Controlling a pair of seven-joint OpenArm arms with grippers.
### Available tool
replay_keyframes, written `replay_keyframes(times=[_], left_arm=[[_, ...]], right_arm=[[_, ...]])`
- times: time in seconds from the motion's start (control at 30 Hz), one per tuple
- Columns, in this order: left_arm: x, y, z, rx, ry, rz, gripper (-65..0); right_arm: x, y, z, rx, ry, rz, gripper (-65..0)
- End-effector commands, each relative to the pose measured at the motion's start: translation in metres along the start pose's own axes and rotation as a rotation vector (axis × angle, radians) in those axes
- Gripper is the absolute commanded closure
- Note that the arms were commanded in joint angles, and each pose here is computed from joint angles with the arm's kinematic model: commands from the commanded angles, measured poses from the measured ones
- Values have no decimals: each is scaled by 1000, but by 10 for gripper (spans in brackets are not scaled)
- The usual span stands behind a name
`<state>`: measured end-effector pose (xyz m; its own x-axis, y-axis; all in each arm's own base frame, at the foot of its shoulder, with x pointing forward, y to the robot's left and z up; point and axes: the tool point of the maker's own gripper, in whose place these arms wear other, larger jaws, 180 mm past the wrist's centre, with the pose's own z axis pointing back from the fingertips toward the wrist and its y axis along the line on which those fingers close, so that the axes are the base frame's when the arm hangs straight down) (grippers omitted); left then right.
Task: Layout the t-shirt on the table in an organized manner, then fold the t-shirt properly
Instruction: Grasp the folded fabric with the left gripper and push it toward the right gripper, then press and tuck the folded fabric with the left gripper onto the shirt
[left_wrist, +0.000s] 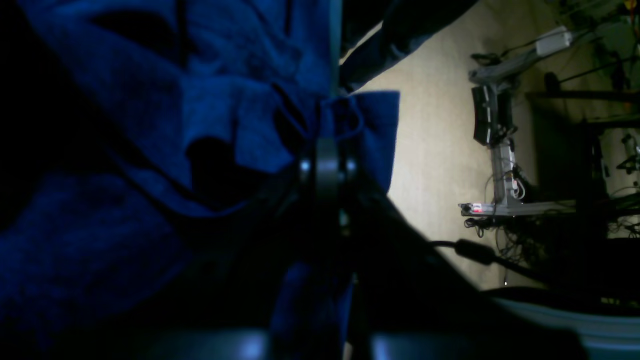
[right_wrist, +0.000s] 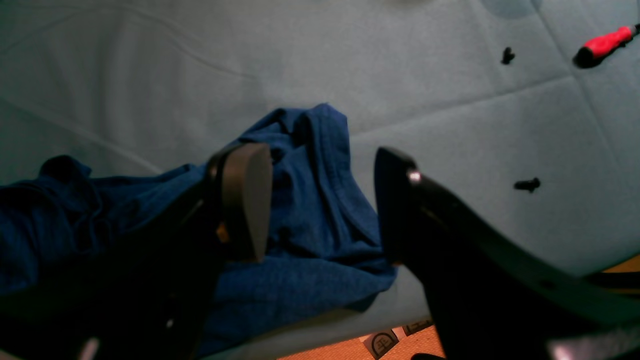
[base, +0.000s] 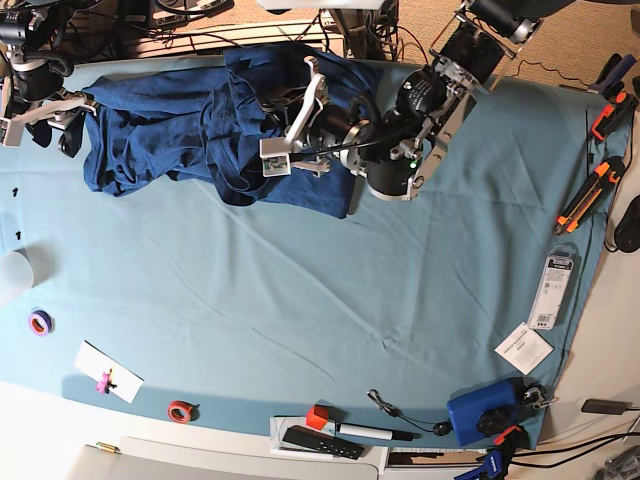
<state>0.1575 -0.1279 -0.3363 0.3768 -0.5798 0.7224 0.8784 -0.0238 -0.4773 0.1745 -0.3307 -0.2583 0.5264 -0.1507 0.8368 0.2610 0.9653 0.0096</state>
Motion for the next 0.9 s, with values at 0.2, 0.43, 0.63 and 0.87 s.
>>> replay_keyframes(times=[0.2, 0.43, 0.63, 0.87], left_arm=[[28, -7, 8, -33, -100, -30, 0], [9, 26, 32, 121, -3, -15, 0], [6, 42, 48, 188, -20, 18, 0], [-11, 47, 57, 209, 20, 31, 0]], right_arm=[[13, 0, 3, 1, -49, 17, -324], [13, 0, 3, 1, -49, 17, -324], [14, 0, 3, 2, -53, 17, -324], [14, 0, 3, 2, -54, 17, -324]])
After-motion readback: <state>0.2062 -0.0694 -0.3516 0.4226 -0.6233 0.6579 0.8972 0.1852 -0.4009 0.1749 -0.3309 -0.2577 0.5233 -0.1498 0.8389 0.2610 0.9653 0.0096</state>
